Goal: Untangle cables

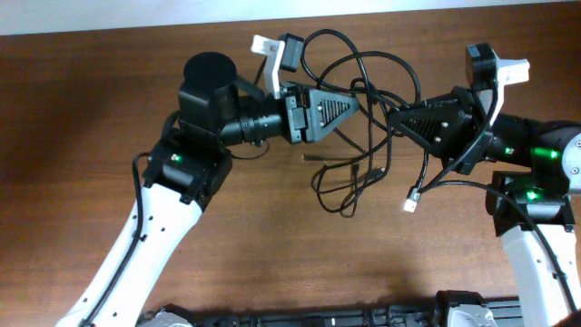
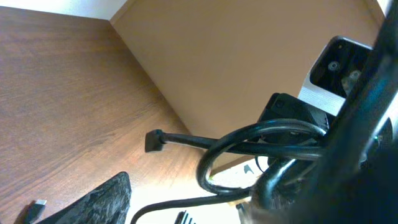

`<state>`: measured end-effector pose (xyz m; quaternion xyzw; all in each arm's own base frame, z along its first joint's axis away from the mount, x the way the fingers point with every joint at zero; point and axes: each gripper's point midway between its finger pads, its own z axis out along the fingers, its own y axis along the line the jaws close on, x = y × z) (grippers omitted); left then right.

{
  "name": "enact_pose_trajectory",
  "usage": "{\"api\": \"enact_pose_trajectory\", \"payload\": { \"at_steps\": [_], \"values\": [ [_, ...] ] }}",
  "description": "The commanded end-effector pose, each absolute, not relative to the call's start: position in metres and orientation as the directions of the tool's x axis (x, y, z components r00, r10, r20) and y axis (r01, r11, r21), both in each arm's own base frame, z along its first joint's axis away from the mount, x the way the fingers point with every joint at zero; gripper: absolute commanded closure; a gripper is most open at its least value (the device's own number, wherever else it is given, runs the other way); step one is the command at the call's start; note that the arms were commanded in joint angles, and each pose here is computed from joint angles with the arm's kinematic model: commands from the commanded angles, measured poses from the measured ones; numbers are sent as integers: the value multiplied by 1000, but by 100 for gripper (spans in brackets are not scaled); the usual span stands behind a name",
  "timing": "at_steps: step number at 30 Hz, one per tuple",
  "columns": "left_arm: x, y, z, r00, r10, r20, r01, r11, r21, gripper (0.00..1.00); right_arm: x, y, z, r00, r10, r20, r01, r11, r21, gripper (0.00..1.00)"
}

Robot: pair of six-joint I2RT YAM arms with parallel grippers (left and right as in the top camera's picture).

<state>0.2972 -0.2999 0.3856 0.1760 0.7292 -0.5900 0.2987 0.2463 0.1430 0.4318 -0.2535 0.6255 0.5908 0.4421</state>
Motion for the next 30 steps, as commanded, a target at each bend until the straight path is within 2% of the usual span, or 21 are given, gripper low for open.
{"api": "enact_pose_trajectory", "payload": {
  "at_steps": [1, 6, 9, 12, 13, 16, 17, 23, 27, 29, 30],
  "values": [
    [296, -310, 388, -758, -99, -645, 609, 244, -754, 34, 249, 140, 440, -491, 246, -836, -823, 185, 538, 96],
    [295, -317, 386, -758, -116, -642, 599, 266, -755, 38, 248, 140, 444, -513, 260, -818, -809, 174, 562, 96],
    [295, -321, 387, -755, -126, -644, 598, 272, -754, 50, 247, 140, 446, -519, 262, -813, -806, 166, 568, 96],
    [291, -326, 392, -742, -128, -658, 615, 261, -744, 57, 247, 140, 446, -521, 263, -812, -805, 165, 570, 96],
    [290, -327, 392, -741, -127, -660, 617, 258, -743, 61, 246, 140, 446, -520, 262, -813, -805, 165, 569, 96],
    [290, -327, 392, -741, -127, -659, 617, 258, -744, 92, 246, 140, 446, -522, 257, -813, -806, 164, 569, 96],
    [290, -327, 392, -741, -127, -659, 617, 258, -743, 99, 246, 140, 445, -523, 256, -813, -806, 163, 569, 96],
    [291, -327, 395, -732, -135, -668, 626, 255, -737, 100, 241, 142, 442, -530, 226, -817, -809, 153, 568, 96],
    [302, -321, 388, -737, -165, -656, 593, 310, -743, 100, 240, 142, 439, -516, 202, -833, -823, 153, 547, 95],
    [309, -315, 382, -744, -176, -645, 569, 340, -749, 100, 239, 143, 433, -497, 168, -852, -841, 148, 520, 75],
    [314, -309, 377, -738, -174, -652, 566, 368, -738, 100, 240, 143, 429, -508, 153, -848, -838, 142, 527, 49]
  ]
}}
